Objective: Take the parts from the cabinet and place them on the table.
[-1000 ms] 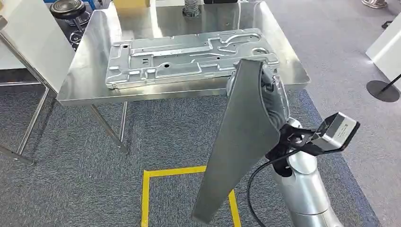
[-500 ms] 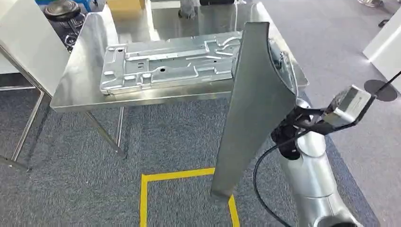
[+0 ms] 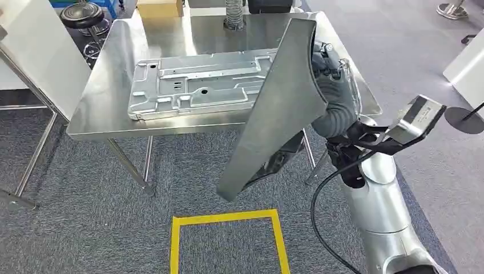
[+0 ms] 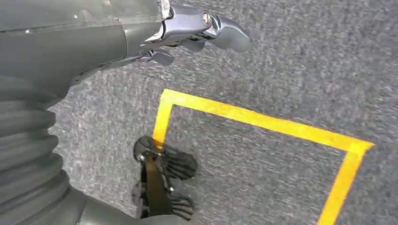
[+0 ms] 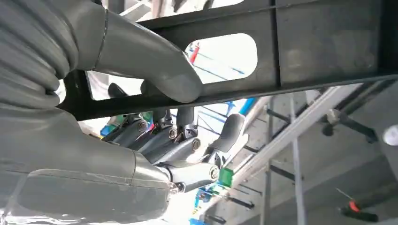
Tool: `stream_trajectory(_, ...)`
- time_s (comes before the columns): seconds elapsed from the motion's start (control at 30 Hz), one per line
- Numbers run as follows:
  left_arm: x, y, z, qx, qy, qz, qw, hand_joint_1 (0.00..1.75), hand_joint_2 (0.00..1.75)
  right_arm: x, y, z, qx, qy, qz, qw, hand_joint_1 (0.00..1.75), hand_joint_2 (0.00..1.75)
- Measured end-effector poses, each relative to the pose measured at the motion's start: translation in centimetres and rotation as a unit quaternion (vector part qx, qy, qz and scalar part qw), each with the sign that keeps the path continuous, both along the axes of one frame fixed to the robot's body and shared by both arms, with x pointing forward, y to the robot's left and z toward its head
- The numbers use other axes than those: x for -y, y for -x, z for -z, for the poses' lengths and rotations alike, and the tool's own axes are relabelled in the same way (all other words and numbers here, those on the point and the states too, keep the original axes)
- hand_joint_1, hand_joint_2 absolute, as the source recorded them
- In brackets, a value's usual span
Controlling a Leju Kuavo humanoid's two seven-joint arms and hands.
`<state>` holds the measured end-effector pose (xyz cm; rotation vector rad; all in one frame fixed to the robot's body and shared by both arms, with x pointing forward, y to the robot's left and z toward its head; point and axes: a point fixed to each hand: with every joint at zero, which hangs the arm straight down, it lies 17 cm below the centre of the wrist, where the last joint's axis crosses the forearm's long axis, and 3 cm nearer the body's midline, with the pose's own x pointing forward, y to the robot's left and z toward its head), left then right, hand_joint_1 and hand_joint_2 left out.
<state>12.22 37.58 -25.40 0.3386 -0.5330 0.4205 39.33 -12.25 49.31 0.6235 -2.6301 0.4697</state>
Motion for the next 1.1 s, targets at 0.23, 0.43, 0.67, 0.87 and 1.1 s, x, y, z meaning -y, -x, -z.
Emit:
stream_trajectory(0.23, 0.0, -0.4, -0.1, 0.003, 0.001, 0.004, 1.0, 0.0, 1.75, -0.3, 0.7, 0.2, 0.019, 0.014, -0.014, 1.0, 1.75, 1.75)
stream_trajectory(0.43, -0.1, 0.2, 0.0, -0.001, -0.001, 0.006, 1.0, 0.0, 1.75, -0.3, 0.0, 0.9, 0.007, 0.019, -0.011, 1.0, 1.75, 1.75)
stream_trajectory(0.67, -0.2, 0.1, 0.0, 0.0, -0.001, 0.006, 1.0, 0.0, 1.75, -0.1, -0.2, 0.9, 0.004, 0.02, -0.012, 1.0, 1.75, 1.75)
stream_trajectory(0.87, -0.2, -0.2, -0.1, 0.002, -0.001, 0.007, 1.0, 0.0, 1.75, 0.2, -0.4, 1.0, 0.001, 0.022, -0.011, 1.0, 1.75, 1.75)
stream_trajectory(1.1, -0.2, -0.2, 0.0, -0.002, -0.003, 0.008, 1.0, 0.0, 1.75, 0.2, -0.4, 0.9, 0.002, 0.025, -0.012, 1.0, 1.75, 1.75)
